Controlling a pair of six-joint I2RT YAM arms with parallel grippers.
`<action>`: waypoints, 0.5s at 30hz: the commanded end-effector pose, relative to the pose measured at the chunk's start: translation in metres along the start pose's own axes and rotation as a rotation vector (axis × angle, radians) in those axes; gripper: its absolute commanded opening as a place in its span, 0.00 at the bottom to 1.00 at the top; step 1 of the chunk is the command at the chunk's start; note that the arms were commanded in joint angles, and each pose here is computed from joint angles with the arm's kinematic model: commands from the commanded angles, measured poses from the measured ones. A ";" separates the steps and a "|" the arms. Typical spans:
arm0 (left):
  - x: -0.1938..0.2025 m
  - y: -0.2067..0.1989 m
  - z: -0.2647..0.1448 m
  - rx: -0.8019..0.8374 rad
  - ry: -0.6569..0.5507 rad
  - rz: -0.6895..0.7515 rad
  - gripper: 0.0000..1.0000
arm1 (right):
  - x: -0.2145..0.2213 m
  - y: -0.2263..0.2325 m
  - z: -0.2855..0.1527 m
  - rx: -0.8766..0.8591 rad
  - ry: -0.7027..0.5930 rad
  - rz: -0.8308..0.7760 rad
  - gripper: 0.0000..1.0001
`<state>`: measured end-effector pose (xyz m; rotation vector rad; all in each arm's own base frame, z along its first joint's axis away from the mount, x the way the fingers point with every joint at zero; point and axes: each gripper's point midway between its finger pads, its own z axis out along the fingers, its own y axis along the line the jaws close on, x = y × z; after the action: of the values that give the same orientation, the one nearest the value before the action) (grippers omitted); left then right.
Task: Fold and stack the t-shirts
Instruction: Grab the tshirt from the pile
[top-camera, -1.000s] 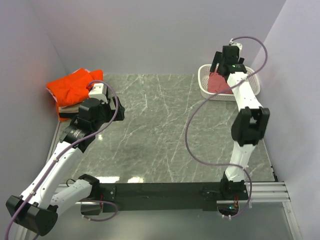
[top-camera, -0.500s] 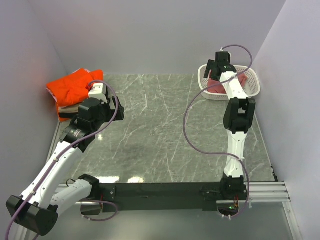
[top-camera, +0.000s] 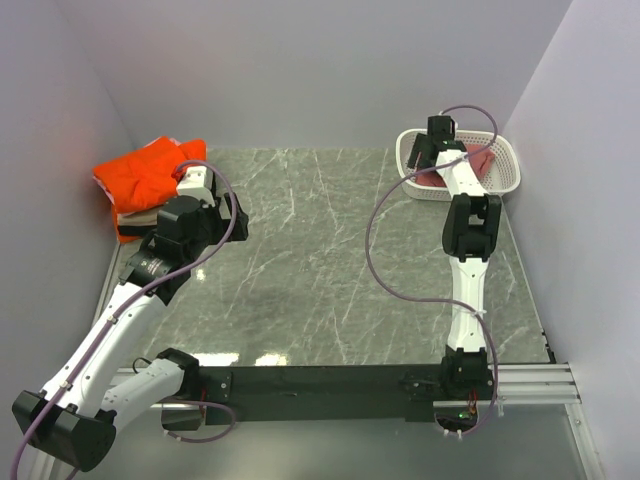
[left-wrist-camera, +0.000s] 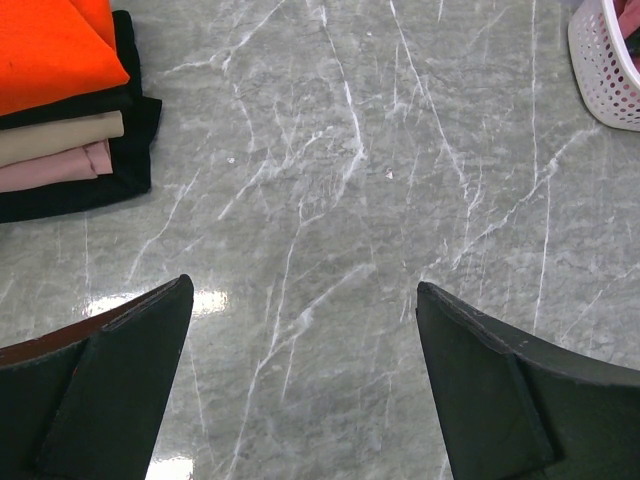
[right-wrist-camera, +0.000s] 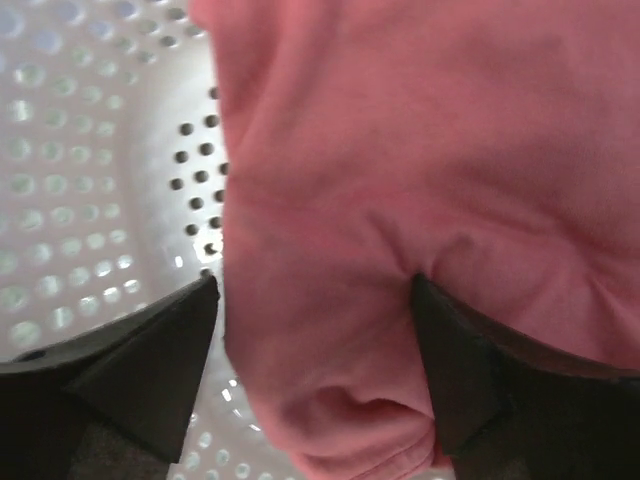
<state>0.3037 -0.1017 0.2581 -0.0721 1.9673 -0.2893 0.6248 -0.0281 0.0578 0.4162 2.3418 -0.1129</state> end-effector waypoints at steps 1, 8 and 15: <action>-0.010 0.001 -0.001 -0.008 -0.034 0.002 0.99 | -0.021 -0.013 -0.003 0.037 -0.049 0.032 0.76; -0.010 0.002 -0.001 -0.015 -0.033 0.005 0.99 | -0.068 -0.016 -0.043 0.043 -0.177 0.062 0.00; -0.012 0.002 -0.004 -0.008 -0.043 0.002 0.99 | -0.166 -0.016 -0.213 -0.059 -0.536 0.136 0.00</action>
<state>0.3042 -0.1004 0.2579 -0.0761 1.9668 -0.2817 0.6014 -0.0458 0.1328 0.4646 2.2204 -0.1531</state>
